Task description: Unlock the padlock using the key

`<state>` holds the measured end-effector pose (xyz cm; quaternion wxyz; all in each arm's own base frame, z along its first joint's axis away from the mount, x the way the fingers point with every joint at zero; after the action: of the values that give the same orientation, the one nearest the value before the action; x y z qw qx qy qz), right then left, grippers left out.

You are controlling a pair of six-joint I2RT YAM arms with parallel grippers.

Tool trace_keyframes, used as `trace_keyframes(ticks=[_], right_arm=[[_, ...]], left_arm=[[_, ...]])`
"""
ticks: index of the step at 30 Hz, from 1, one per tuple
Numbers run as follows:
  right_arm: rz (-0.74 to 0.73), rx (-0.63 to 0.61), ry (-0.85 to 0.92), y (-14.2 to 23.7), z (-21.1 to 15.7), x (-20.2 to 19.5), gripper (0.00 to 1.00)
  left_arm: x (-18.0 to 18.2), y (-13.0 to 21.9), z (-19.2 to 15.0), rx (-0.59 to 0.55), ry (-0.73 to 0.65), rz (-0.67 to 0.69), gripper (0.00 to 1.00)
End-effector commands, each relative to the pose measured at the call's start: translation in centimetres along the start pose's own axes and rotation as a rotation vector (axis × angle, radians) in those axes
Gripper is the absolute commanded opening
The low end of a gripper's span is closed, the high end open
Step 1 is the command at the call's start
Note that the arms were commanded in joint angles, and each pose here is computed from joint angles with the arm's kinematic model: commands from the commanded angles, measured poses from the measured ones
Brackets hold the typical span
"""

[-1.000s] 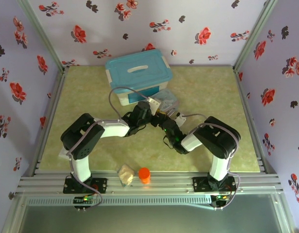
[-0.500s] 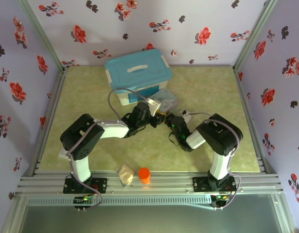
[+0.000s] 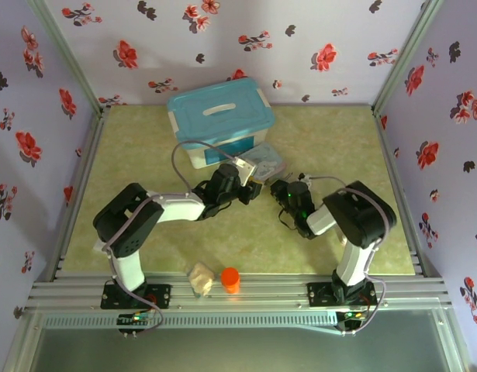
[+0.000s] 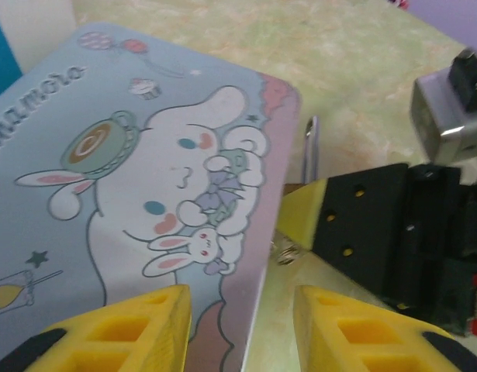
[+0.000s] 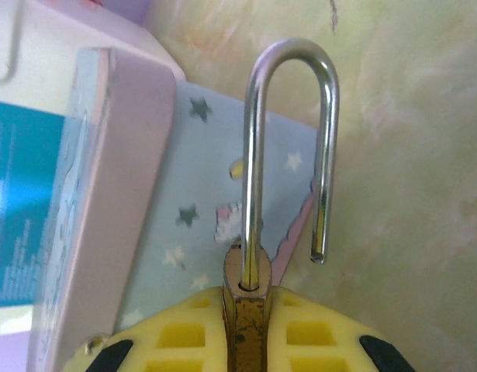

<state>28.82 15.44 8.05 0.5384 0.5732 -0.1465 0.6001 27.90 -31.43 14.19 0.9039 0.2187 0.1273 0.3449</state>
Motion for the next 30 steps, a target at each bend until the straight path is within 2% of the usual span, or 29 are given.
trace_keyframes(ticks=[1, 7, 12, 18, 24, 27, 30], right_arm=[[-0.201, 0.165, 0.142, 1.2, -0.6, -1.2, 0.0], [-0.333, 0.376, 0.244, 3.7, -1.3, -1.9, 0.0], [-0.378, 0.465, 0.307, 5.7, -1.3, -1.7, 0.0], [-0.421, 0.713, 0.32, 6.7, -2.1, -1.9, 0.0], [-0.589, 0.794, 0.399, 8.1, -1.6, -2.4, 0.05], [-0.689, 0.763, 0.449, 8.8, -0.7, -2.4, 0.07], [-0.735, 0.754, 0.466, 8.7, -0.4, -2.5, 0.14]], left_arm=[[1.2, 1.1, -5.8, 0.365, 0.022, 0.17, 0.4], [2.2, 2.3, -4.1, 0.386, -0.011, 0.335, 0.41], [2.7, 2.7, -4.2, 0.405, -0.036, 0.388, 0.42], [2.9, 3.5, -3.7, 0.368, -0.009, 0.406, 0.47], [2.6, 4.7, -1.8, 0.278, 0.051, 0.379, 0.54], [2.5, 5.5, -0.7, 0.23, 0.073, 0.368, 0.59], [2.6, 5.8, 0.4, 0.196, 0.094, 0.347, 0.64]])
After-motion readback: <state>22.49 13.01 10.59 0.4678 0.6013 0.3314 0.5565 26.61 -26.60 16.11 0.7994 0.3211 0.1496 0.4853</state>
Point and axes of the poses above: each hand's point on the last joint's axis, 136 mm out from that joint toward the fingers, its own y axis back along the fingers, its own x axis along the line the jaws close on, z = x × y, the point moved 9 cm from there along y, back along the fingers, and after that the axes turned 6 degrees about -y, right-handed, at the moved point
